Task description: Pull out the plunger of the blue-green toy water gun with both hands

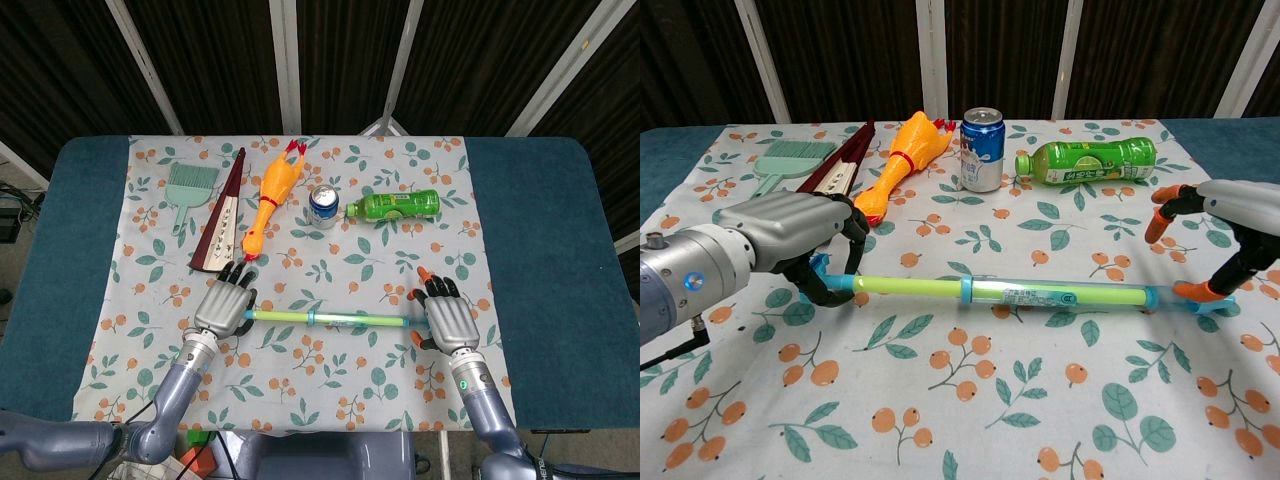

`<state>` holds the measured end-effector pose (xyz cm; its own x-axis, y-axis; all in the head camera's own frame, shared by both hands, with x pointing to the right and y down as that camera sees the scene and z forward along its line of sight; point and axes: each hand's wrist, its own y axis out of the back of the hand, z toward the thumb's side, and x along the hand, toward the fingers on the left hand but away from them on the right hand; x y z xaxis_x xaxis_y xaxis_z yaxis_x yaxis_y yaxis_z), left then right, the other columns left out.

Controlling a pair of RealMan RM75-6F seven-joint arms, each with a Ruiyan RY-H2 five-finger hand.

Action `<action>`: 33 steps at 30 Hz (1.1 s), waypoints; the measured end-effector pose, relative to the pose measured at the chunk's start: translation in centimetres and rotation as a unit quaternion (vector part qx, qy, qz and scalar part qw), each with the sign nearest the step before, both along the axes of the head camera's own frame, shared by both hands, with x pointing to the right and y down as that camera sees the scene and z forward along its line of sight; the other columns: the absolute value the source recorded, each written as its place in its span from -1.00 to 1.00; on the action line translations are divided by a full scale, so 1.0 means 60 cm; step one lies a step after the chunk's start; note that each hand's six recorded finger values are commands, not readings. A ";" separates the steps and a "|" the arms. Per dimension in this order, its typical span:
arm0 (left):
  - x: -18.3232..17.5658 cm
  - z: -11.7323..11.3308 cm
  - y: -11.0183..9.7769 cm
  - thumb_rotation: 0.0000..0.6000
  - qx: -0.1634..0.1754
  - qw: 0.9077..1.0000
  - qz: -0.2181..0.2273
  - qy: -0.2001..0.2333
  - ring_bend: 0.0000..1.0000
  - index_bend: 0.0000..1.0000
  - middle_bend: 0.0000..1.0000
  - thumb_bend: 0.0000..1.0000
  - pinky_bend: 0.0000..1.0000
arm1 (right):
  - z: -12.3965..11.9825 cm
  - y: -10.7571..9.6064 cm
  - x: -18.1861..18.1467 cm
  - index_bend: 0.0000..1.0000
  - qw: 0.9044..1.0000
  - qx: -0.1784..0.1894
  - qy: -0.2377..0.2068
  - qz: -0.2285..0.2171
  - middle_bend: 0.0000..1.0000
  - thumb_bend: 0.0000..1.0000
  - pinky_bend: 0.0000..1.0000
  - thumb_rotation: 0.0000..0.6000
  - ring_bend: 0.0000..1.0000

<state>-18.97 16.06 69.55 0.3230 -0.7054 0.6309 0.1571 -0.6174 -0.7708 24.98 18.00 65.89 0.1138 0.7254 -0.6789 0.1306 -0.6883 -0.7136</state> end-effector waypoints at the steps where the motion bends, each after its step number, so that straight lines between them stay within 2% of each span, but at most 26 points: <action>1: 0.000 -0.001 0.000 1.00 0.000 1.000 0.001 0.000 -1.00 0.18 -0.69 -0.05 -1.00 | 0.004 0.001 0.001 -0.37 1.000 -0.002 0.002 0.002 -0.91 -0.33 -1.00 1.00 -1.00; 10: 0.001 -0.007 0.003 1.00 0.000 1.000 0.008 -0.005 -1.00 0.18 -0.69 -0.05 -1.00 | 0.031 0.005 0.012 -0.37 1.000 -0.012 0.017 0.018 -0.90 -0.33 -1.00 1.00 -1.00; 14: 0.001 -0.010 0.002 1.00 0.002 1.000 0.009 -0.006 -1.00 0.18 -0.69 -0.05 -1.00 | 0.039 0.004 0.023 -0.28 0.999 -0.015 0.028 0.023 -0.86 -0.33 -1.00 1.00 -1.00; 20: 0.002 -0.010 0.003 1.00 0.001 1.000 0.011 -0.008 -1.00 0.18 -0.69 -0.05 -1.00 | 0.050 0.008 0.042 -0.25 0.998 -0.023 0.039 0.034 -0.83 -0.33 -1.00 1.00 -1.00; 28: 0.007 -0.009 0.007 1.00 0.000 1.000 0.014 -0.007 -1.00 0.18 -0.69 -0.05 -1.00 | 0.058 0.010 0.045 -0.24 0.998 -0.029 0.040 0.038 -0.82 -0.33 -1.00 1.00 -1.00; 33: 0.007 -0.010 0.005 1.00 0.002 1.000 0.014 -0.007 -1.00 0.18 -0.69 -0.05 -1.00 | 0.064 0.014 0.048 -0.03 0.998 -0.034 0.043 0.039 -0.73 -0.33 -1.00 1.00 -1.00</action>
